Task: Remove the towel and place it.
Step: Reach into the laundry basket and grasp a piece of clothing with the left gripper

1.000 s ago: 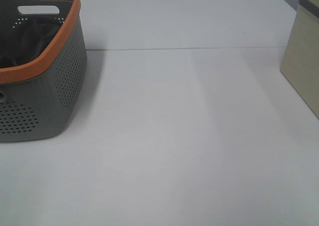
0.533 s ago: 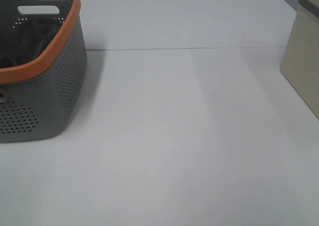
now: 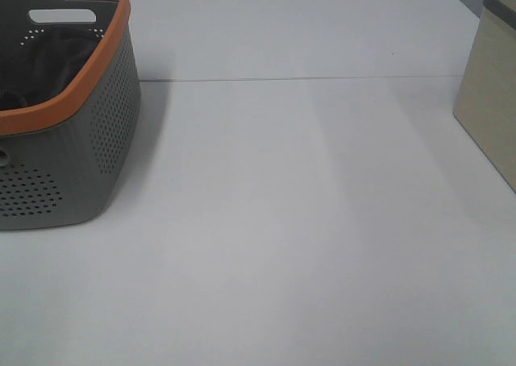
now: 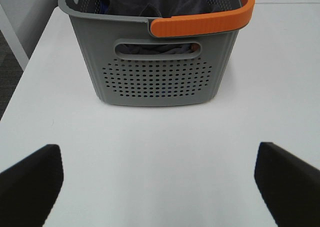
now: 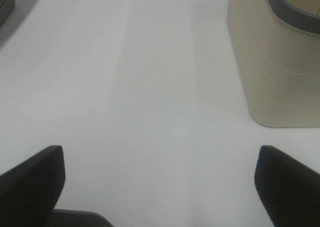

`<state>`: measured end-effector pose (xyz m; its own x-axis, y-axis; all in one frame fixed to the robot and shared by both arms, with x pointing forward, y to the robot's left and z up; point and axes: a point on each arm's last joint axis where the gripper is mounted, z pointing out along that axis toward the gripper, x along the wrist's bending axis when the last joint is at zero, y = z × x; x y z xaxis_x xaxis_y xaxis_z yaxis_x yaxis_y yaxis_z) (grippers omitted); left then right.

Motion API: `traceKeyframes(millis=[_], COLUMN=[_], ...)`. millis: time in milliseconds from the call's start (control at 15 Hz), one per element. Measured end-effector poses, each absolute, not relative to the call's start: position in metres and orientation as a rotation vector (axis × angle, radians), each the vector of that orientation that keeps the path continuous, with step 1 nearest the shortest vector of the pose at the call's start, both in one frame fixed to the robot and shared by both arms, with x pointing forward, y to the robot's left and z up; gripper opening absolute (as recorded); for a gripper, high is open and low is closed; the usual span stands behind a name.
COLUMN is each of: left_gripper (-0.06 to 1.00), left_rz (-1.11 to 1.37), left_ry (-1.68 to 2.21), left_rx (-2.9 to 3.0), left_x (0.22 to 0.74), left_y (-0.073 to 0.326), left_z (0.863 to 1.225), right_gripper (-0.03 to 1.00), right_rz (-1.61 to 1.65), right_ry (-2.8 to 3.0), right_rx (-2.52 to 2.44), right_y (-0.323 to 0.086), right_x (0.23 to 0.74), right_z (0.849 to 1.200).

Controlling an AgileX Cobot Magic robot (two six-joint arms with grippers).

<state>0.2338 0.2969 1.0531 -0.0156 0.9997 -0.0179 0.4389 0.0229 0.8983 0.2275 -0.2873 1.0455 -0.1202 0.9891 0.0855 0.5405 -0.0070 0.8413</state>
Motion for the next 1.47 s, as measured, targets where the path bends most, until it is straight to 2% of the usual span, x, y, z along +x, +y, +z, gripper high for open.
traceKeyframes(millis=[1467], left_gripper=[0.98], left_rz=[0.947], left_ry=[1.553], left_rx=[1.512], left_x=[0.2338], left_y=[0.2965], left_z=[1.0531], right_gripper=[0.93], right_rz=[1.027], right_ry=[1.711], right_rx=[1.589], right_y=[-0.2873], right_x=[0.2275], right_z=[1.0455])
